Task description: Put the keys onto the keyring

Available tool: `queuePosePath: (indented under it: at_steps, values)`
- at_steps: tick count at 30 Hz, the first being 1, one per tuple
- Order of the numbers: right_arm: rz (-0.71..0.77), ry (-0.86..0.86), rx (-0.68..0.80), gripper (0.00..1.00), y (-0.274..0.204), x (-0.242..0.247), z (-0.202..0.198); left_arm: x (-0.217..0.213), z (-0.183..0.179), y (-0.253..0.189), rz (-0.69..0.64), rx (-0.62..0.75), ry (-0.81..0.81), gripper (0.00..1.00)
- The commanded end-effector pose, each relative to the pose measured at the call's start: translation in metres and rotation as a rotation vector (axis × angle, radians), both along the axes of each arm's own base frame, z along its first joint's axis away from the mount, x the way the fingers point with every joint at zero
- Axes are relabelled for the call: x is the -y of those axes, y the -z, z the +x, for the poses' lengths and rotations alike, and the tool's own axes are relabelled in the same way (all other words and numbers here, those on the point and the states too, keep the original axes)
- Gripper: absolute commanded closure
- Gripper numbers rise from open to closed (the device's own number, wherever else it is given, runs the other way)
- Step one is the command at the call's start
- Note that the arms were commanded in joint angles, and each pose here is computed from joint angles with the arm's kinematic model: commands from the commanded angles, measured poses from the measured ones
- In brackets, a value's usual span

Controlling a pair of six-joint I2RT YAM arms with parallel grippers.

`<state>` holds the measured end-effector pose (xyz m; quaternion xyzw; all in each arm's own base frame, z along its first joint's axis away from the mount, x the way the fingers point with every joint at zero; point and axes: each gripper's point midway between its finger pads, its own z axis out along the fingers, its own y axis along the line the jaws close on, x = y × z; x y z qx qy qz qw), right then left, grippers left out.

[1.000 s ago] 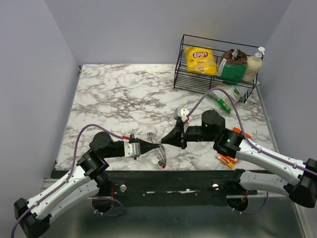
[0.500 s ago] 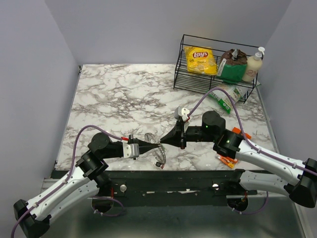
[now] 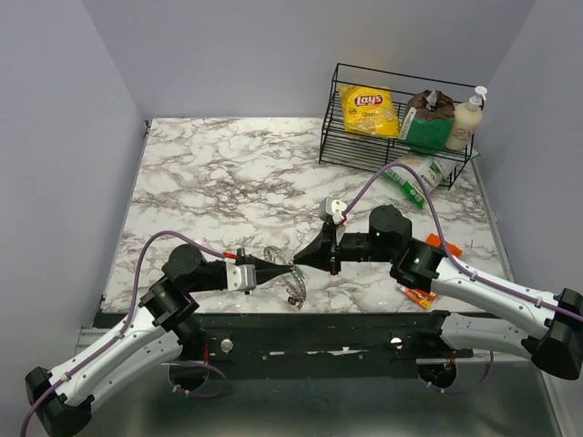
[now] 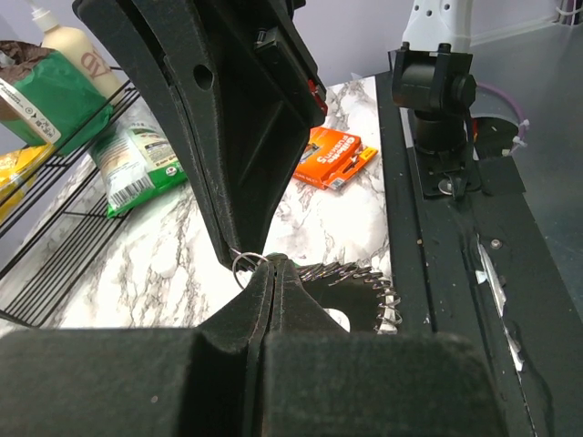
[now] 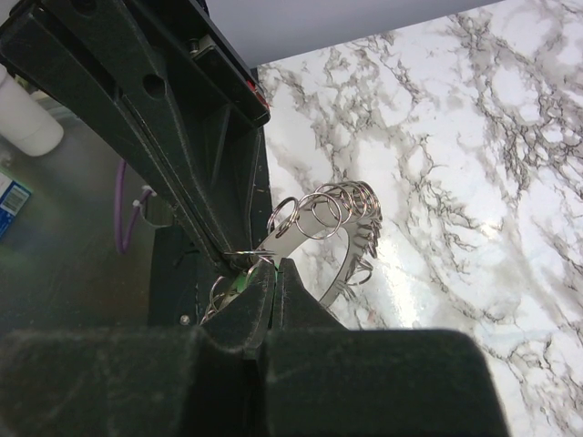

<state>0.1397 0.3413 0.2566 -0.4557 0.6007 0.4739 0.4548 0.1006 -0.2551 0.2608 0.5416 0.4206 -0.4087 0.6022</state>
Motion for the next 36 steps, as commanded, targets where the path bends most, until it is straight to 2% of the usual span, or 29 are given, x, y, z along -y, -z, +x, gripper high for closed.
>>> queuePosePath:
  at_steps: [1, 36]
  values:
    - [-0.084, 0.151, 0.0, 0.99, 0.032, 0.005, 0.03, -0.002, -0.032, -0.05, -0.139, 0.16, 0.141, 1.0]
    - [-0.16, 0.029, 0.019, 0.99, 0.055, -0.004, 0.007, -0.009, -0.033, -0.051, -0.152, 0.179, 0.116, 1.0]
